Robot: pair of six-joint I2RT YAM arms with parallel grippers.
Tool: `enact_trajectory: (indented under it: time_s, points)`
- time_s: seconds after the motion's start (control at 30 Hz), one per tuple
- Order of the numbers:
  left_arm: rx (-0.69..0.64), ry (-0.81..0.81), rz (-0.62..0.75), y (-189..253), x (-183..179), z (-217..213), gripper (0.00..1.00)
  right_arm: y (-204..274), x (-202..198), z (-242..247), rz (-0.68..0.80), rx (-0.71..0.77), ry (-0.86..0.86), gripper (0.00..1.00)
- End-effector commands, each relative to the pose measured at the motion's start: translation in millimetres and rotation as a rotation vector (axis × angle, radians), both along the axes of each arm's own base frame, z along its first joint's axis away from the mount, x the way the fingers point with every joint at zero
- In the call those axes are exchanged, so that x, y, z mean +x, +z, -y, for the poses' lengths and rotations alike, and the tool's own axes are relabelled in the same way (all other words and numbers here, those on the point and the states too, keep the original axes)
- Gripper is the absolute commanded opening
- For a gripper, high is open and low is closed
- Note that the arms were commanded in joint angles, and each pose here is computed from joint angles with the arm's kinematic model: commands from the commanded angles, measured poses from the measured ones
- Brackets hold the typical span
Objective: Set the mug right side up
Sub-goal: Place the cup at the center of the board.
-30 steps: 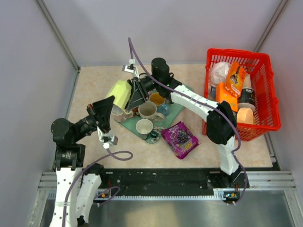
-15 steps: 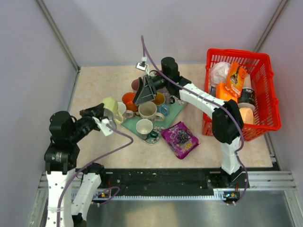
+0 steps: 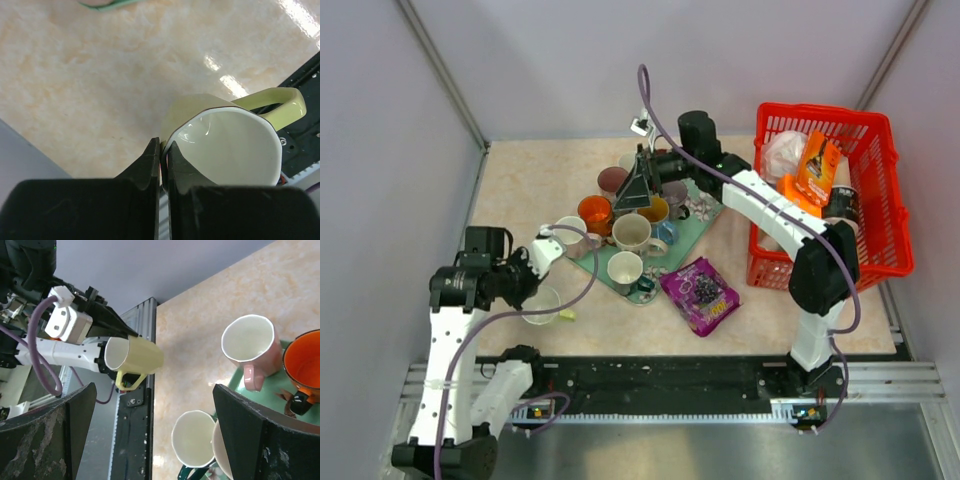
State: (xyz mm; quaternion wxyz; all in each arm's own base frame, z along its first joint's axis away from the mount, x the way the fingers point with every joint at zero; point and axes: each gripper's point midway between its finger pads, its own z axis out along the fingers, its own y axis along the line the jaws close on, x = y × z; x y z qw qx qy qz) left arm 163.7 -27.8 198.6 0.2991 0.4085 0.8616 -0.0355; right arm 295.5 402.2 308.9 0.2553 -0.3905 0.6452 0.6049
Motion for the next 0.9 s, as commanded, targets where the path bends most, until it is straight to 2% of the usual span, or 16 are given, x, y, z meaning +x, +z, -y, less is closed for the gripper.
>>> enact_trajectory:
  time_s: [0.0, 0.37, 0.57, 0.77, 0.87]
  points:
    - [-0.073, 0.108, -0.041, -17.2, 0.5, 5.5, 0.00, 3.5, -1.0, 6.5, 0.064, -0.020, -0.041, 0.99]
    - [-0.124, 0.185, -0.130, -63.3, 17.0, 11.4, 0.00, -18.0, 18.2, 20.9, 0.197, -0.145, -0.166, 0.99]
    - [-0.124, 0.207, -0.215, -79.0, 19.2, 12.0, 0.00, -29.9, 14.3, 29.1, 0.215, -0.191, -0.165, 0.99]
    - [-0.121, 0.198, -0.208, -89.7, 27.2, 12.3, 0.00, -47.5, 5.8, 38.6, 0.197, -0.238, -0.173, 0.99]
    - [-0.119, 0.224, -0.144, -87.9, 38.9, 9.0, 0.01, -49.9, 9.1, 43.0, 0.248, -0.257, -0.185, 0.99]
